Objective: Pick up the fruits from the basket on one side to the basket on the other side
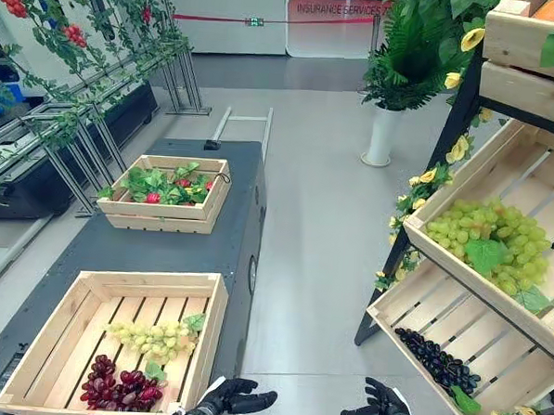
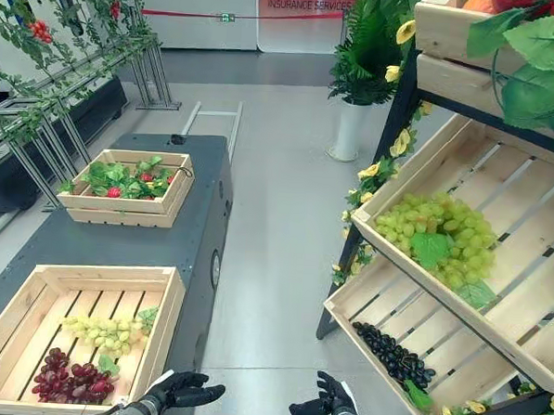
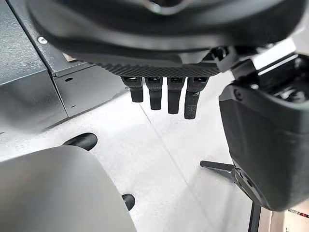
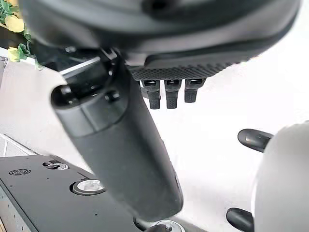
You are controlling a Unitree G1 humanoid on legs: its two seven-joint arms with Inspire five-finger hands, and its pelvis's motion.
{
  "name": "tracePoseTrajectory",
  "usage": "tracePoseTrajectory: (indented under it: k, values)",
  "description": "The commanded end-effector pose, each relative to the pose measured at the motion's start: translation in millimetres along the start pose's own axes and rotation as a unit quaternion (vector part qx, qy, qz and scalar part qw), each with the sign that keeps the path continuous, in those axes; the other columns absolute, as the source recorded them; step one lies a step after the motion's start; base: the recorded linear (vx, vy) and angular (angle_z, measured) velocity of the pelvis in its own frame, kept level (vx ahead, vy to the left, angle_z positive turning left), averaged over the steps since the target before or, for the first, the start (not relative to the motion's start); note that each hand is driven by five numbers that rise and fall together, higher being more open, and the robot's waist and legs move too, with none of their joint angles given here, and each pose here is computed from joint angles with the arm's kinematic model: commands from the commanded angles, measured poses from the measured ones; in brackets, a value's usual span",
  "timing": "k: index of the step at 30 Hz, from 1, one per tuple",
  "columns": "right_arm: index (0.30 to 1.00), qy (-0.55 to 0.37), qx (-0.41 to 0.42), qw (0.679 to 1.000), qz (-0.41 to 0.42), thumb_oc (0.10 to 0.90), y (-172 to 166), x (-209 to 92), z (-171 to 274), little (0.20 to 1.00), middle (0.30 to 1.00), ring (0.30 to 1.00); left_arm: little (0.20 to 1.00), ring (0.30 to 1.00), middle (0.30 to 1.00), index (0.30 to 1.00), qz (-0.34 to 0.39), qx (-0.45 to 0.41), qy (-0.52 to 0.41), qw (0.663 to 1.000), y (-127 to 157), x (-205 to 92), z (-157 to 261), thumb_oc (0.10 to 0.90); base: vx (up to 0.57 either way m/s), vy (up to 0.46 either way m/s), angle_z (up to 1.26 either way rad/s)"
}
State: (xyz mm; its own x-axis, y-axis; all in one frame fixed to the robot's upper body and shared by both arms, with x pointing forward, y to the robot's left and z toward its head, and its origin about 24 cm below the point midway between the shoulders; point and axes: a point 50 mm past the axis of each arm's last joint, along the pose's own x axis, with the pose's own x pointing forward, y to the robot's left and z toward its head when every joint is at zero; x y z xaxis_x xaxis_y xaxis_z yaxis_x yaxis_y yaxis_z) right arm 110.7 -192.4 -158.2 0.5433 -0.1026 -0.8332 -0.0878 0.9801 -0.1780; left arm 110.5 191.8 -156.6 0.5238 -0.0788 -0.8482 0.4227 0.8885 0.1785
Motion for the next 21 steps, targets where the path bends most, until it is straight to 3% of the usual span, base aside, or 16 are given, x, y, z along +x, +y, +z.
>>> tracePoseTrajectory:
  k: [1,21]
  values:
    - [0.900,-0.034,-0.013,0.999,-0.009,0.800,-2.5,7.2,23.1,0.900,0.900,0.900,0.900,0.900,0.900,0.900,-0.019,0.022,-0.050,0.998,-10.0,11.4,34.7,0.800,-0.04,0.040,-0.14]
    - [0.900,-0.033,-0.002,0.999,-0.002,0.800,-0.6,7.3,23.0,0.900,0.900,0.900,0.900,0.900,0.900,0.900,-0.022,0.022,-0.044,0.999,-9.9,10.4,30.1,0.800,0.00,0.000,0.00]
